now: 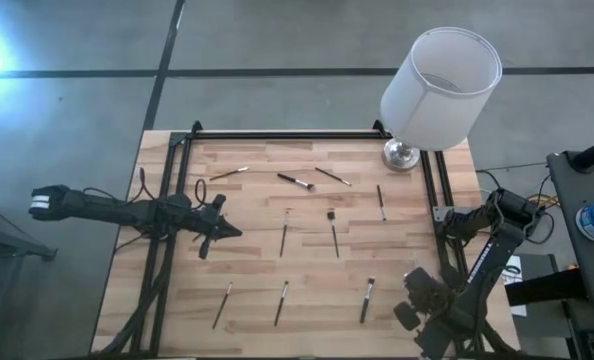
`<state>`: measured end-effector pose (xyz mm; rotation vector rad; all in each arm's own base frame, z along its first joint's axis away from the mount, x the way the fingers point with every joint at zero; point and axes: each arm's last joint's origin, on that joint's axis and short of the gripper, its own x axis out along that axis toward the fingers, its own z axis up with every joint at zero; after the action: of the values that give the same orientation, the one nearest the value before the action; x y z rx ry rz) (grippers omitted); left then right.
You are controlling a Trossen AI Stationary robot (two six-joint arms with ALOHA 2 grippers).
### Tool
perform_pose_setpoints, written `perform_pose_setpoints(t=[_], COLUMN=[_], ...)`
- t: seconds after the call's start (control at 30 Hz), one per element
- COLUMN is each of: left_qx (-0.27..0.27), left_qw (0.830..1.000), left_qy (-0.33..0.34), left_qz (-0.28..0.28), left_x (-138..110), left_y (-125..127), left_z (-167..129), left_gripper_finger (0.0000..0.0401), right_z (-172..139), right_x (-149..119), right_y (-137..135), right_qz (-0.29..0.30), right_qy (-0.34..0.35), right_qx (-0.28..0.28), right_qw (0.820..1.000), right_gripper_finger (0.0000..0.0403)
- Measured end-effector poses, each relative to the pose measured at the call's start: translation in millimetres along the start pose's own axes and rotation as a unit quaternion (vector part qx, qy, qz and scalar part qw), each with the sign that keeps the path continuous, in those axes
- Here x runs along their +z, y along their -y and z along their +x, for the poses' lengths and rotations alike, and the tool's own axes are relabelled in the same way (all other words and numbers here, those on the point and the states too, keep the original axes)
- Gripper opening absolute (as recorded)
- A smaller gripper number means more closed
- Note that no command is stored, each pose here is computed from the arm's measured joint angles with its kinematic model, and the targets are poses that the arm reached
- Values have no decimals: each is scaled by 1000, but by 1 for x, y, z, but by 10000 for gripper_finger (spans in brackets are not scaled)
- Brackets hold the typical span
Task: Put items in baskets/containers
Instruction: Adjust the angled brush
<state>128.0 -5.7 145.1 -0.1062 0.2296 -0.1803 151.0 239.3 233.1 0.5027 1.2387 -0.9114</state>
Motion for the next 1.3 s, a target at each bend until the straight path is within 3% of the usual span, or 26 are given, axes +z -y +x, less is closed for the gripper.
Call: perform_pose_setpoints(t=[0.07, 0.3, 0.67, 0.83, 1.07, 1.3], left_qx=[0, 0, 0, 2, 2, 2], left_qw=[1000, 1000, 1000, 1000, 1000, 1000], left_qy=[0, 0, 0, 0, 0, 0], left_qz=[0, 0, 0, 0, 0, 0], left_x=[0, 0, 0, 0, 0, 0], left_y=[0, 0, 0, 0, 0, 0], left_z=[0, 0, 0, 0, 0, 0], left_gripper_finger=[0, 0, 0, 0, 0, 0], right_z=[-1, -16, -23, -19, -18, -30], right_x=[0, 0, -28, -37, -41, -36], right_y=[0, -4, 7, 6, 8, 4], right_qz=[-13, -87, -192, -182, -141, -103], right_qy=[5, 51, 126, 120, 64, 53], right_qx=[4, 49, 87, 80, 59, 74], right_qw=[1000, 994, 969, 973, 986, 991], right_gripper_finger=[18, 15, 14, 25, 90, 136])
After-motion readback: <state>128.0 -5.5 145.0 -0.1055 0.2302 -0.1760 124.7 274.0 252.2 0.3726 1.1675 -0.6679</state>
